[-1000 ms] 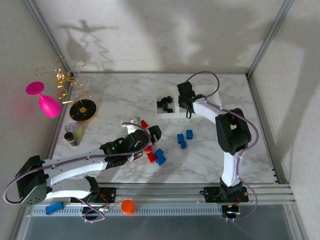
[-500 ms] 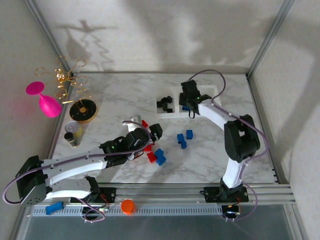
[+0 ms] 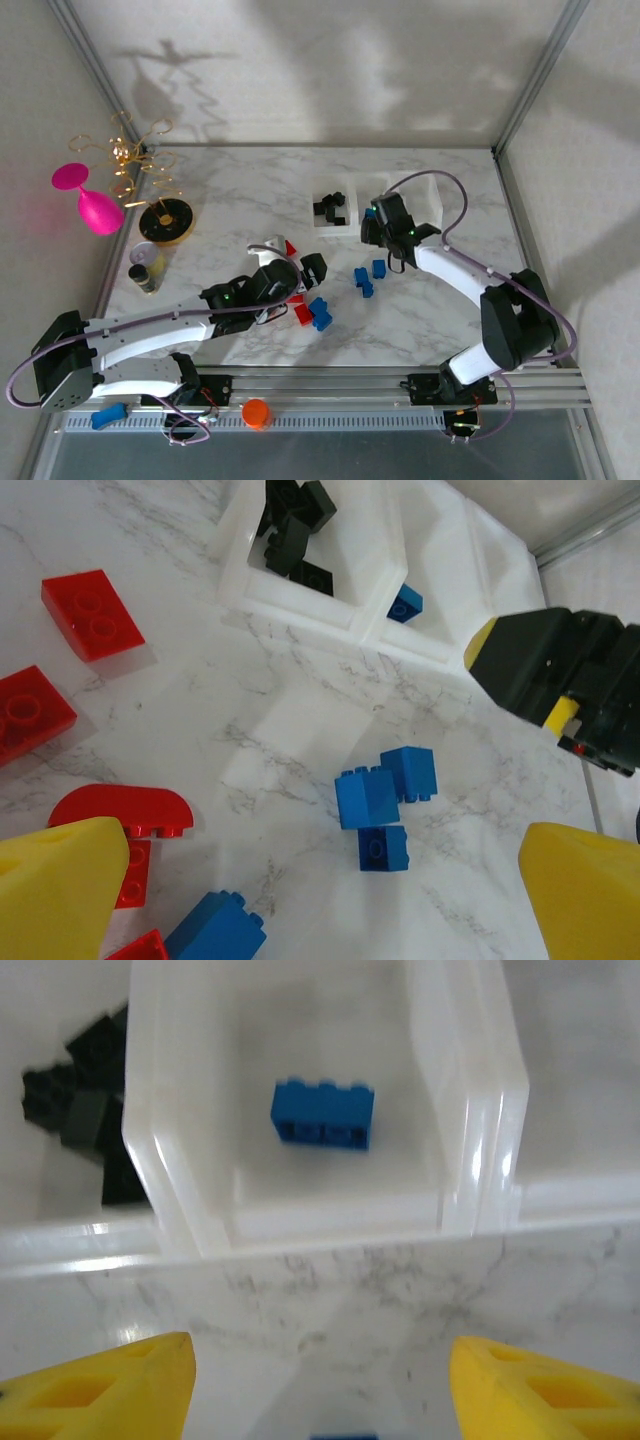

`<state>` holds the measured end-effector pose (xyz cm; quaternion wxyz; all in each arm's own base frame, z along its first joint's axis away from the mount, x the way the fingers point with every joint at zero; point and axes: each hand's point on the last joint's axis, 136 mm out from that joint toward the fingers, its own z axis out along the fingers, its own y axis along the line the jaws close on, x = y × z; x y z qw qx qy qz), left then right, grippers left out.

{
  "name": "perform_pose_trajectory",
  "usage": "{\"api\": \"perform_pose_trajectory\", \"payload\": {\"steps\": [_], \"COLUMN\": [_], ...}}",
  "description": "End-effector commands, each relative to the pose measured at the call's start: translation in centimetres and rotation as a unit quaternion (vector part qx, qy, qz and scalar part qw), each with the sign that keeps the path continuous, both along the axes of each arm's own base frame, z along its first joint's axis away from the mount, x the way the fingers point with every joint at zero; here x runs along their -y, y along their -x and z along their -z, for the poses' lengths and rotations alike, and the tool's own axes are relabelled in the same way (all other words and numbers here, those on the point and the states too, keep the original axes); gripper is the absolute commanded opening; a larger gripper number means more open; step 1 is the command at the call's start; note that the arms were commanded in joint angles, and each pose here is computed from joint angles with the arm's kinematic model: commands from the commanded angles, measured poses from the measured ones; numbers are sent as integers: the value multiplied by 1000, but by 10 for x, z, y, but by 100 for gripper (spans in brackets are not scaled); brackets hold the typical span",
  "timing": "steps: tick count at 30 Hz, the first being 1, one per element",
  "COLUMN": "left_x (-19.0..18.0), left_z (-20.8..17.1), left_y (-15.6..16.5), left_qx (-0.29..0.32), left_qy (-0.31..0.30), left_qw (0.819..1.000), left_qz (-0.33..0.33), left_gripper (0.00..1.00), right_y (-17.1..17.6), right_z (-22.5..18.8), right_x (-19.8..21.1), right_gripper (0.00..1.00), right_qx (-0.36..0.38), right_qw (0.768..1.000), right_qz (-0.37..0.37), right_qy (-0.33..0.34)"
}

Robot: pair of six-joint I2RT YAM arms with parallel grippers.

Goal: Sort the legos into containers by color
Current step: Pick up the lego from the center of the table.

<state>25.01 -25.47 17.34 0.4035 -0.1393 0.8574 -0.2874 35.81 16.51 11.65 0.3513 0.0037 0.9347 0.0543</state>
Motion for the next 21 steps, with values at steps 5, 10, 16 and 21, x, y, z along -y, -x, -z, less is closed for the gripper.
{"api": "perform_pose_trajectory", "payload": {"steps": [5, 10, 16, 21], "left_x": [0, -6, -6, -3], "left_z": [8, 10, 9, 9], "left_y": [13, 17, 19, 18], "left_qx": [-7, -7, -5, -5], "left_qy": [24, 32, 33, 31], "left_qw": [1000, 999, 999, 999], "left_qz": [-7, -15, -15, -12], "left_gripper": [100, 100, 100, 99], "right_y": [50, 66, 69, 64], "right_z": [33, 53, 63, 70], "right_x": [4, 10, 11, 13], "right_gripper": [74, 74, 66, 62], "right_qx": [-40, -54, -58, -56], "right_qw": [999, 998, 998, 998], "right_qz": [2, 8, 9, 9], "right_qy": [1, 6, 6, 26]}}
